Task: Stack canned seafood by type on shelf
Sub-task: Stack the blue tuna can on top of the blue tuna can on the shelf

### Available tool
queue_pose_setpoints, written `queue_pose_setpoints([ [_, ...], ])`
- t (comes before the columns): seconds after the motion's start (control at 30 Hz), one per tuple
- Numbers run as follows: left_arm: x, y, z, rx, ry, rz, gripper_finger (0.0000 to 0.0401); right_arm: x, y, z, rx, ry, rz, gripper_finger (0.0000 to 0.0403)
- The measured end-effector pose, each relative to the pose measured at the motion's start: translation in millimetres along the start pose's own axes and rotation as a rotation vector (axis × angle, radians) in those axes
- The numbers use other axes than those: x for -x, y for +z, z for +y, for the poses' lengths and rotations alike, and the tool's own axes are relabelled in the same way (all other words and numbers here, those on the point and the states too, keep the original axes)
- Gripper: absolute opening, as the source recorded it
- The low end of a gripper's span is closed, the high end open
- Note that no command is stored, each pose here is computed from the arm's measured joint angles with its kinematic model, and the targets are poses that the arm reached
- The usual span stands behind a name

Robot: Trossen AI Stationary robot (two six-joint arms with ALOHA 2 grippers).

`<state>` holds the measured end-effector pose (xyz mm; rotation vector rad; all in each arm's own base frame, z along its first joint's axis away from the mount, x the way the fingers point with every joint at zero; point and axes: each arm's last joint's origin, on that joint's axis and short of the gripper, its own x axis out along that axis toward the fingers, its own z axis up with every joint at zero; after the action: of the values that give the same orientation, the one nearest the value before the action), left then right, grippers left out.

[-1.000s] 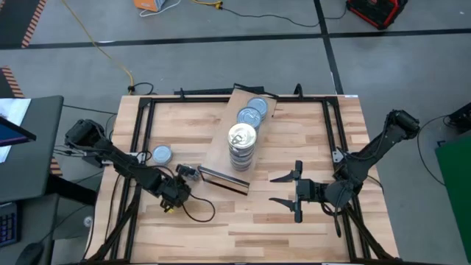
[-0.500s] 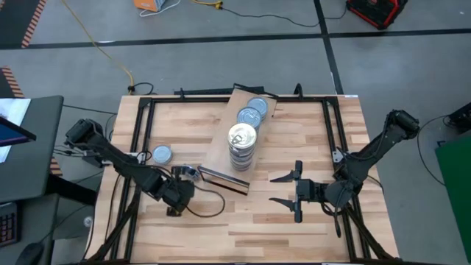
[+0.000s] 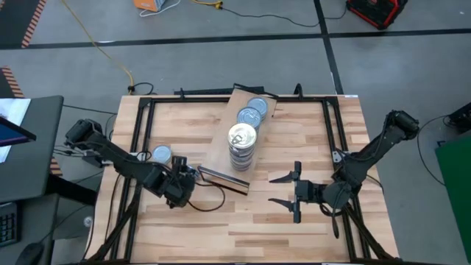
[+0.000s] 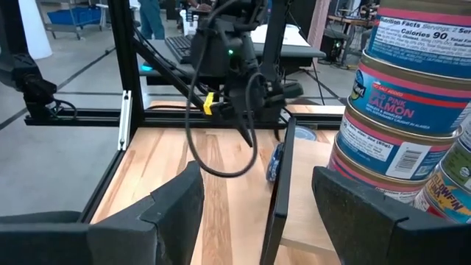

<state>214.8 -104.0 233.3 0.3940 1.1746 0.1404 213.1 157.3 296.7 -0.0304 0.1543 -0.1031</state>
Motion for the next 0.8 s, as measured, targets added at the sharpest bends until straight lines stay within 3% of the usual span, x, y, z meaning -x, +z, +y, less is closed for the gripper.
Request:
queue_pose_setpoints([
  [0.13,-7.8,-0.6,11.4,-0.035,-0.009,0.047,0.0270,0.0,0.0,0.0,0.000,0.000,0.000,0.0282],
  [0.37,-20.1,1.7,36.1,-0.098,-0.034,0.099,0.0265,-0.1,0.0,-0.1,0.000,0.000,0.000,0.0282],
  [0.8,-32.9,2.5,58.6,-0.171,-0.199,0.103,0.0263,0.9,0.0,0.8,0.001,0.005,0.000,0.0282],
])
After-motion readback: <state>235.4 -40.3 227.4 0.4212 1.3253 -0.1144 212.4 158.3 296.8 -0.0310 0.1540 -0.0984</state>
